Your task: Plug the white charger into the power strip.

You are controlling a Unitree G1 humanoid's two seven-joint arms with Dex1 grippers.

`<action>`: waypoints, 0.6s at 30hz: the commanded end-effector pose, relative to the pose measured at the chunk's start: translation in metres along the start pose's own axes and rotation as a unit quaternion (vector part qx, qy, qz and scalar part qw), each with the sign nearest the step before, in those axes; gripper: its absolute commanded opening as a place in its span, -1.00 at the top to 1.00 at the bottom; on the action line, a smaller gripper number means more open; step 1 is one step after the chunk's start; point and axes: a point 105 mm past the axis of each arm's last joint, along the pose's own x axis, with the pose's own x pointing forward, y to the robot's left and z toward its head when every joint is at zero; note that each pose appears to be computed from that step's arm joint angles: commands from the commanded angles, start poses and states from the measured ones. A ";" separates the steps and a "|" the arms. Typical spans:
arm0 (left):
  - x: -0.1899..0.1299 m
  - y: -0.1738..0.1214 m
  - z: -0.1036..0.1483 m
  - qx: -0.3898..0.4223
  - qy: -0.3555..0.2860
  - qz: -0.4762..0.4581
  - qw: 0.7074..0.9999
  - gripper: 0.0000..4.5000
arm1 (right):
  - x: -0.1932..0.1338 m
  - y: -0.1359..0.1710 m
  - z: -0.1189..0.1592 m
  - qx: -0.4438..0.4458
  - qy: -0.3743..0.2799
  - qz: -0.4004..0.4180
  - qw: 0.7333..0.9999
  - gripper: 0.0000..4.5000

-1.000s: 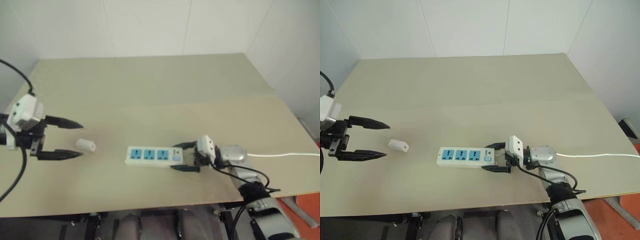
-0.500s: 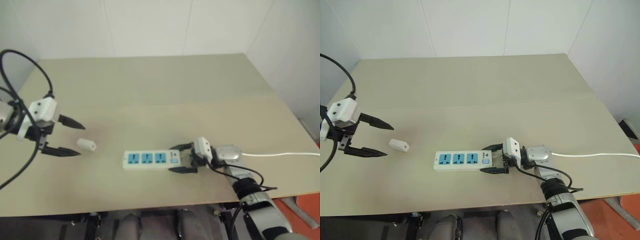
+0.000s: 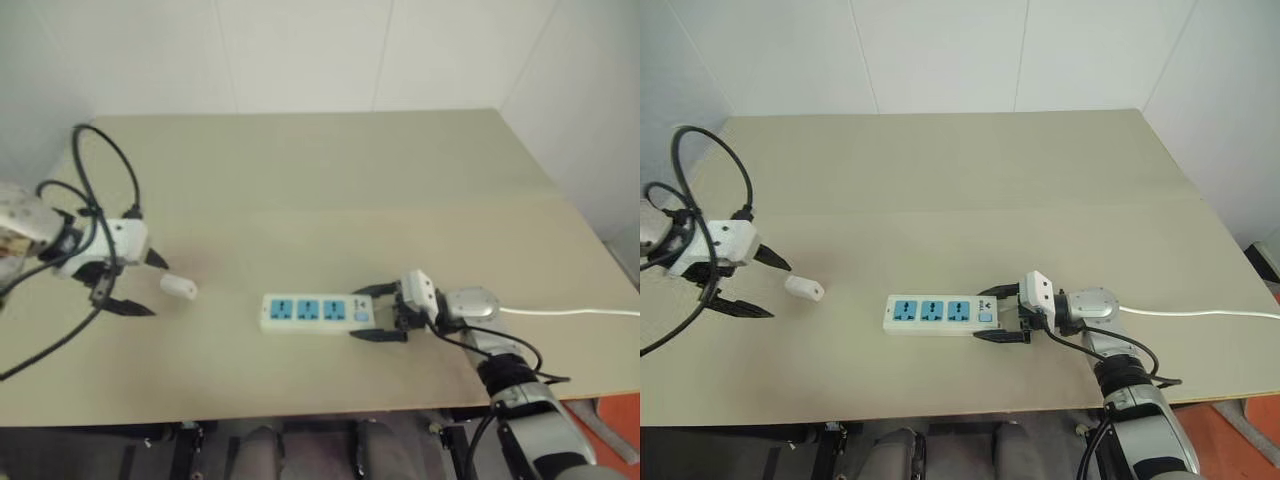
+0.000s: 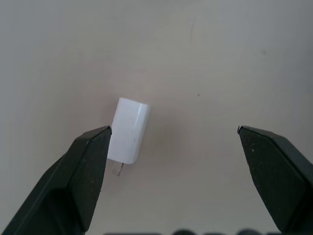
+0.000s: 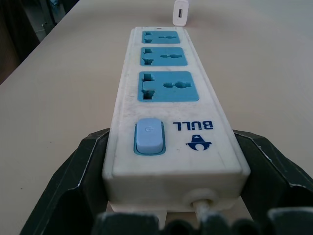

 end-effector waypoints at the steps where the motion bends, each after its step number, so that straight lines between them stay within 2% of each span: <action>1: 0.000 0.010 -0.002 0.017 0.043 0.000 0.999 -1.00 | -0.005 -0.003 0.003 -0.009 0.004 -0.002 1.000 -0.51; 7: 0.007 0.024 0.006 0.040 0.061 -0.006 0.997 -1.00 | -0.003 -0.003 0.003 -0.006 0.003 -0.003 1.000 -0.51; 18: 0.020 0.031 -0.003 0.077 0.119 -0.042 0.989 -1.00 | -0.003 -0.002 0.002 -0.001 0.002 -0.012 1.000 -0.51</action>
